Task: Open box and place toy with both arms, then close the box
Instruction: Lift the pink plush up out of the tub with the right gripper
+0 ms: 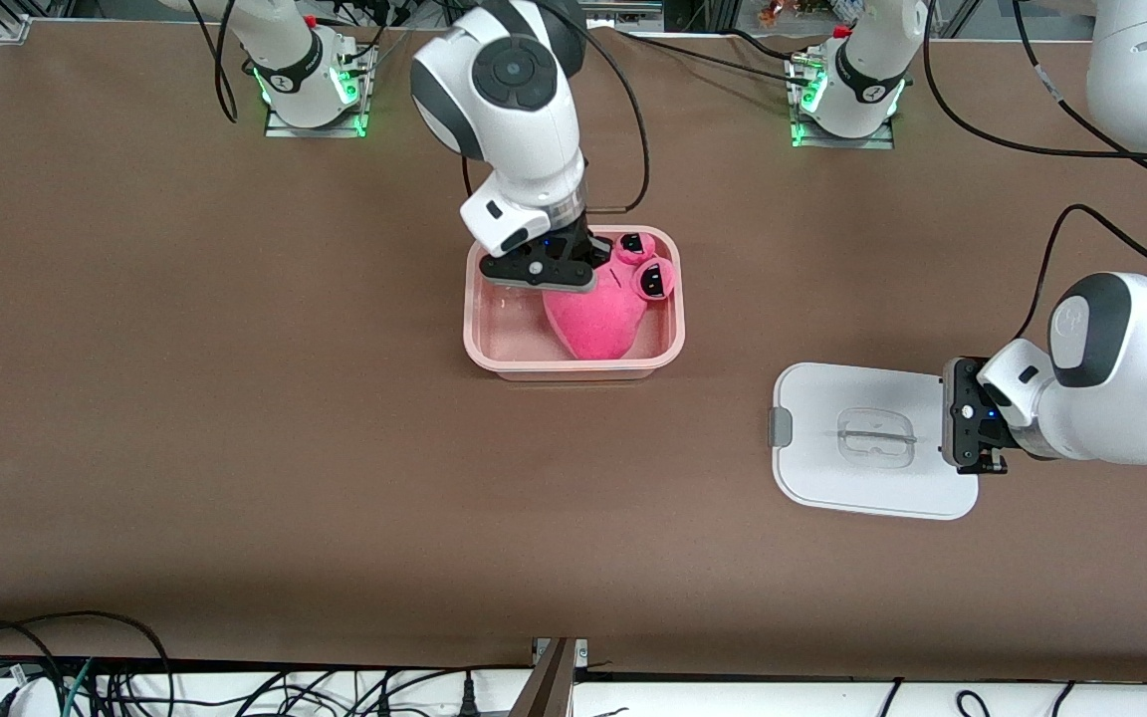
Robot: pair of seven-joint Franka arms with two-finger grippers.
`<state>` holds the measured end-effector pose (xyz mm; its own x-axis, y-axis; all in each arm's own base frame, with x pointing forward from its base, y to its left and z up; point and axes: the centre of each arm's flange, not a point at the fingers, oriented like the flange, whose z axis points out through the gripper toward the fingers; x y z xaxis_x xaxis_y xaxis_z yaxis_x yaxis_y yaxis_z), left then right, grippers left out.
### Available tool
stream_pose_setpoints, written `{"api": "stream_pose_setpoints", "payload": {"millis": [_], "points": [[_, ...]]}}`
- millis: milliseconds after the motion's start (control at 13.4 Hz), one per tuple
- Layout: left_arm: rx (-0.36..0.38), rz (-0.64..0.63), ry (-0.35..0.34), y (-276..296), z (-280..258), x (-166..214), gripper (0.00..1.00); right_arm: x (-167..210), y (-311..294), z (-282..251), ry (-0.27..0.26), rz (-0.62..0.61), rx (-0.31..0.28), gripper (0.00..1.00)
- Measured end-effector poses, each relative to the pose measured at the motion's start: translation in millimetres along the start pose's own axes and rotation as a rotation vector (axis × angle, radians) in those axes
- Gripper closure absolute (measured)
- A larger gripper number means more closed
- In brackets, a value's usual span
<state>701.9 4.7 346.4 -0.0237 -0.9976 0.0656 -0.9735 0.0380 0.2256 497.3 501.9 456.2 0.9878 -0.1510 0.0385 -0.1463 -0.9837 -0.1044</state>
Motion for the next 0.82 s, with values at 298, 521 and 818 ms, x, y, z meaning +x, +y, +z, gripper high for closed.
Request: {"api": "stream_pose_setpoints", "payload": {"millis": [298, 521, 818], "points": [[0.000, -0.003, 0.000, 0.0, 0.1, 0.3, 0.00, -21.3, -21.1, 50.3, -0.031, -0.018, -0.019, 0.62], [-0.006, -0.004, 0.000, 0.5, 2.2, 0.4, 0.00, -53.0, -51.0, 102.1, -0.027, -0.044, -0.002, 0.29], [-0.009, -0.005, 0.000, 0.8, 3.7, 0.0, 0.00, -69.3, -66.6, 127.5, -0.011, -0.030, 0.029, 0.00]]}}
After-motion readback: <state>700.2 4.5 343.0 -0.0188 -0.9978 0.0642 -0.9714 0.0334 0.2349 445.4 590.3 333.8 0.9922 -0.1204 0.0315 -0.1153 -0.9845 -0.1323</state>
